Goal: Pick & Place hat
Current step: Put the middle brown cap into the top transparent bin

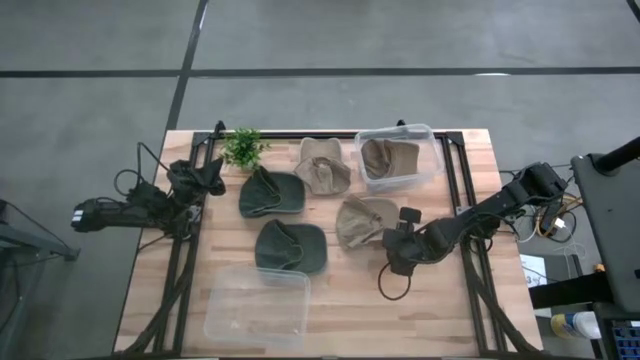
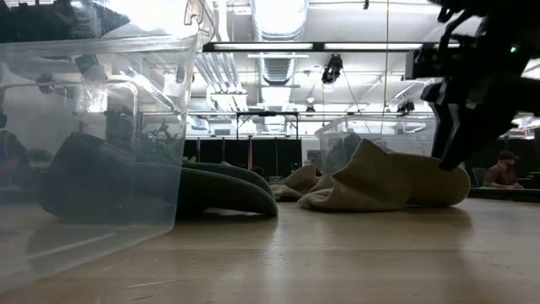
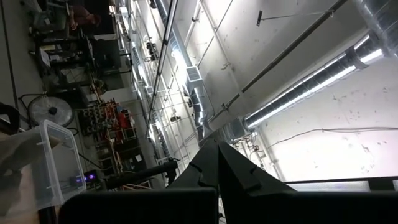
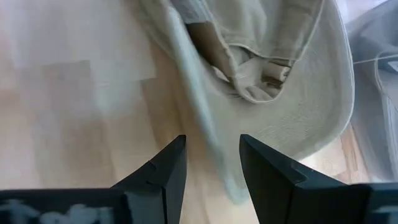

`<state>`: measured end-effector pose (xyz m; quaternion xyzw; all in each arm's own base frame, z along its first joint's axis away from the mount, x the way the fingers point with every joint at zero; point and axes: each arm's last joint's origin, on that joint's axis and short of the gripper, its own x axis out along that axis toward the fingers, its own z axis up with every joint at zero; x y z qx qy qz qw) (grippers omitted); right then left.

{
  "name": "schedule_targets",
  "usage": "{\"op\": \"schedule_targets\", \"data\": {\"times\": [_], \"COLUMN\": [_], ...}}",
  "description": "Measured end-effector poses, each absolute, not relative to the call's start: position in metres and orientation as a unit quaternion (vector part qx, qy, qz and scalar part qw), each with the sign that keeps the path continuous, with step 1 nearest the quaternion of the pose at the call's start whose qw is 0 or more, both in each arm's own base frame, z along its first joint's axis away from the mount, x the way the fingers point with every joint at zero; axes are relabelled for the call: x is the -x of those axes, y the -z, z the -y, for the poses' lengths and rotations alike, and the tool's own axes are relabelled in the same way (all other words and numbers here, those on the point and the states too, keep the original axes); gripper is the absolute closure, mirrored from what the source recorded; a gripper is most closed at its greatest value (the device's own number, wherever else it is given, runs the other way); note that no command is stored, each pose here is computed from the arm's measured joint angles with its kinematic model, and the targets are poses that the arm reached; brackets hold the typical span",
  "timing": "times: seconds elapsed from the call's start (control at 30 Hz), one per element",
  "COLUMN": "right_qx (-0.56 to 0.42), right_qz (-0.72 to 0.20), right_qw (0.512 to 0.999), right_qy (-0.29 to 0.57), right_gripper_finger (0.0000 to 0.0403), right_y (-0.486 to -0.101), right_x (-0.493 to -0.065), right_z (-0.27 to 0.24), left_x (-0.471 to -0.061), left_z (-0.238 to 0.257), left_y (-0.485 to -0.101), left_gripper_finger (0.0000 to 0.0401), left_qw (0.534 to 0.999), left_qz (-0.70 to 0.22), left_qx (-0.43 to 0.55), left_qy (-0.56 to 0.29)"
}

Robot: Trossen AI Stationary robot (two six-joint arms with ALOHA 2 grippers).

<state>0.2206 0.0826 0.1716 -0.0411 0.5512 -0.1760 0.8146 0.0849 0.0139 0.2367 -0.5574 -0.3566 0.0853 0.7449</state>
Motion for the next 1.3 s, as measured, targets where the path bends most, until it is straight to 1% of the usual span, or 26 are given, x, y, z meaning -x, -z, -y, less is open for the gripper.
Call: {"op": "schedule_targets", "data": {"times": [0.17,0.27,0.33,0.4,0.43,0.47,0.57,0.73,0.93,1.0,1.17,1.3], "right_qx": [0.029,0.020,0.009,0.002,0.002,0.004,0.008,0.038,0.089,0.102,0.150,0.212], "right_qz": [-0.546,-0.555,-0.557,-0.560,-0.561,-0.559,-0.566,-0.575,-0.544,-0.529,-0.494,-0.472], "right_qw": [0.822,0.816,0.813,0.811,0.813,0.815,0.812,0.808,0.830,0.837,0.844,0.836], "right_qy": [0.163,0.162,0.169,0.166,0.160,0.154,0.145,0.119,0.083,0.091,0.142,0.182], "right_gripper_finger": [0.0263,0.0276,0.0299,0.0338,0.0364,0.0377,0.0389,0.0392,0.0393,0.0393,0.0393,0.0394], "right_y": [-0.158,-0.153,-0.153,-0.154,-0.155,-0.157,-0.166,-0.193,-0.238,-0.254,-0.297,-0.322], "right_x": [-0.223,-0.221,-0.221,-0.222,-0.223,-0.225,-0.228,-0.238,-0.254,-0.258,-0.262,-0.261], "right_z": [-0.072,-0.067,-0.064,-0.063,-0.063,-0.063,-0.064,-0.070,-0.079,-0.080,-0.076,-0.071], "left_x": [-0.085,-0.085,-0.085,-0.085,-0.085,-0.085,-0.085,-0.085,-0.084,-0.084,-0.084,-0.084], "left_z": [-0.014,-0.014,-0.015,-0.015,-0.015,-0.015,-0.015,-0.015,-0.015,-0.015,-0.015,-0.015], "left_y": [-0.236,-0.236,-0.236,-0.236,-0.236,-0.236,-0.236,-0.236,-0.236,-0.236,-0.236,-0.236], "left_gripper_finger": [0.0401,0.0401,0.0401,0.0401,0.0401,0.0401,0.0401,0.0401,0.0401,0.0401,0.0401,0.0401], "left_qw": [0.743,0.740,0.739,0.740,0.739,0.739,0.738,0.738,0.737,0.737,0.740,0.742], "left_qz": [0.360,0.361,0.362,0.362,0.363,0.363,0.364,0.365,0.365,0.365,0.366,0.366], "left_qx": [0.556,0.559,0.559,0.559,0.558,0.558,0.558,0.558,0.558,0.558,0.553,0.550], "left_qy": [-0.093,-0.095,-0.096,-0.097,-0.099,-0.101,-0.104,-0.106,-0.108,-0.108,-0.112,-0.115]}}
